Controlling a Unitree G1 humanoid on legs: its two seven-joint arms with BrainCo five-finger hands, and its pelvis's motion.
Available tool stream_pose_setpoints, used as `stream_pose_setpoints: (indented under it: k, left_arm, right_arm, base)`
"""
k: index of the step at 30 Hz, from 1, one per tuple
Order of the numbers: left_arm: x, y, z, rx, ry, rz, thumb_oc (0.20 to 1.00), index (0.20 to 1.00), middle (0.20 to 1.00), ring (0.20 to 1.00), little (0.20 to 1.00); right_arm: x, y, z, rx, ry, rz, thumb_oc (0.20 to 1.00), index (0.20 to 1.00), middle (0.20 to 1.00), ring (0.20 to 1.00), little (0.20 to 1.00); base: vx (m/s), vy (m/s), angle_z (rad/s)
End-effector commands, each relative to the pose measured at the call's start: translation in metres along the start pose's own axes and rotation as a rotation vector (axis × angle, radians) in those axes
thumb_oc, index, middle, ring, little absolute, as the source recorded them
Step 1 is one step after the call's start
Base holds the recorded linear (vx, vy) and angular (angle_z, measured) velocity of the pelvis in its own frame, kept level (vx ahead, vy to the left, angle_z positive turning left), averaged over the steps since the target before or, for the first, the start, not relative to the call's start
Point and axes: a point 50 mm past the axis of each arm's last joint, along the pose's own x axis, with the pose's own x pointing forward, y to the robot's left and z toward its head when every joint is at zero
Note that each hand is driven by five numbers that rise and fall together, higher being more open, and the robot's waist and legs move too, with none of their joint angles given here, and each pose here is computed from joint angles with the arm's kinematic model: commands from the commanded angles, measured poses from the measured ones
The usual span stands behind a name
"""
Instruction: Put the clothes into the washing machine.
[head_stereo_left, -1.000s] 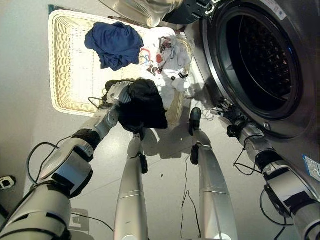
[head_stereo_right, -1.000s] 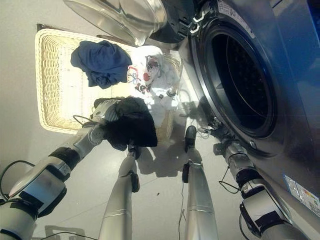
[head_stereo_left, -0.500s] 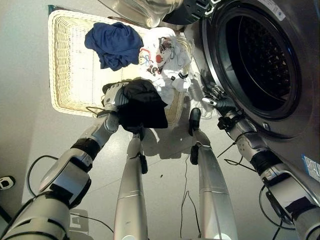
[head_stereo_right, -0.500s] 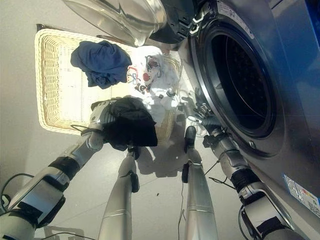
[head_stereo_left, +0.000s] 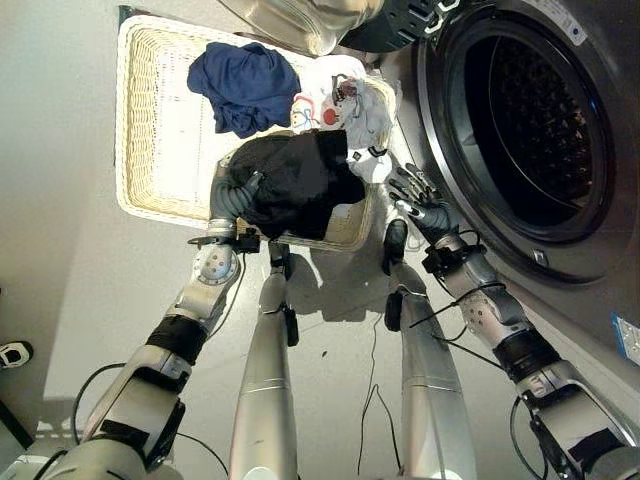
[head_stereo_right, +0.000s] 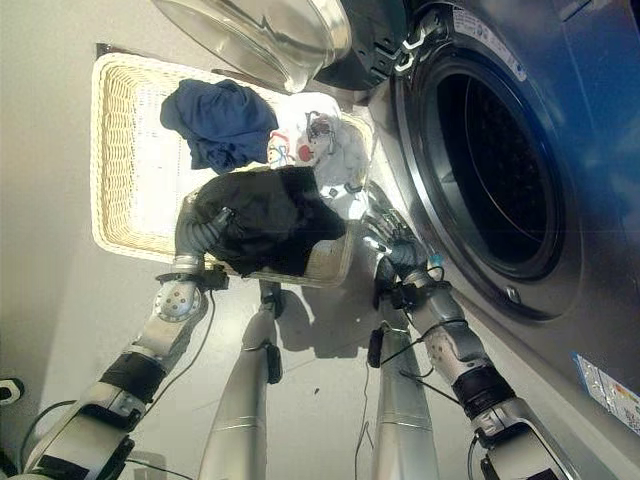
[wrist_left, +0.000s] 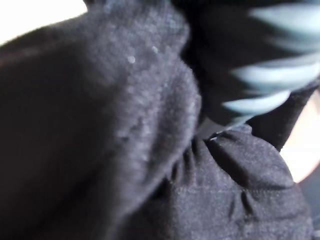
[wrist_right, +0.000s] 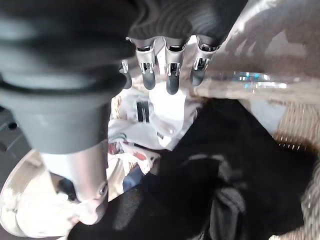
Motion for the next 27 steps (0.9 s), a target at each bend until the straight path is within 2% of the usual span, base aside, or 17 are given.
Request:
stream_pose_setpoints:
  k: [1, 6, 13, 21, 27]
  left_arm:
    - [0.012, 0.001, 0.035, -0.053, -0.204, -0.031, 0.200, 0.200, 0.200, 0.200, 0.200]
    - [0.013, -0.014, 0.055, -0.039, -0.297, -0.118, 0.200, 0.200, 0.200, 0.200, 0.200]
    - [0.016, -0.034, 0.069, -0.075, -0.352, -0.235, 0.200, 0.200, 0.200, 0.200, 0.200]
    - [0.018, -0.052, 0.082, -0.152, -0.383, -0.322, 0.200, 0.200, 0.200, 0.200, 0.200]
    - [0.014, -0.073, 0.097, -0.274, -0.427, -0.449, 0.200, 0.200, 0.200, 0.200, 0.200]
  right_arm:
    - [-0.005, 0.022, 0.006, -0.008, -0.044, 0.105, 1.000, 1.000, 1.000, 1.000, 1.000]
    - [-0.003, 0.046, 0.012, 0.023, -0.061, 0.236, 1.000, 1.000, 1.000, 1.000, 1.000]
    - [0.010, 0.074, 0.018, 0.014, -0.092, 0.329, 1.000, 1.000, 1.000, 1.000, 1.000]
    - [0.022, 0.094, 0.025, -0.003, -0.123, 0.355, 1.000, 1.000, 1.000, 1.000, 1.000]
    - [0.031, 0.109, 0.030, -0.032, -0.146, 0.326, 1.000, 1.000, 1.000, 1.000, 1.000]
  base:
    - [0.00, 0.000, 0.00]
    - [0.00, 0.000, 0.00]
    - [0.00, -0.007, 0.01]
    - [0.00, -0.008, 0.06]
    - [0.00, -0.022, 0.02]
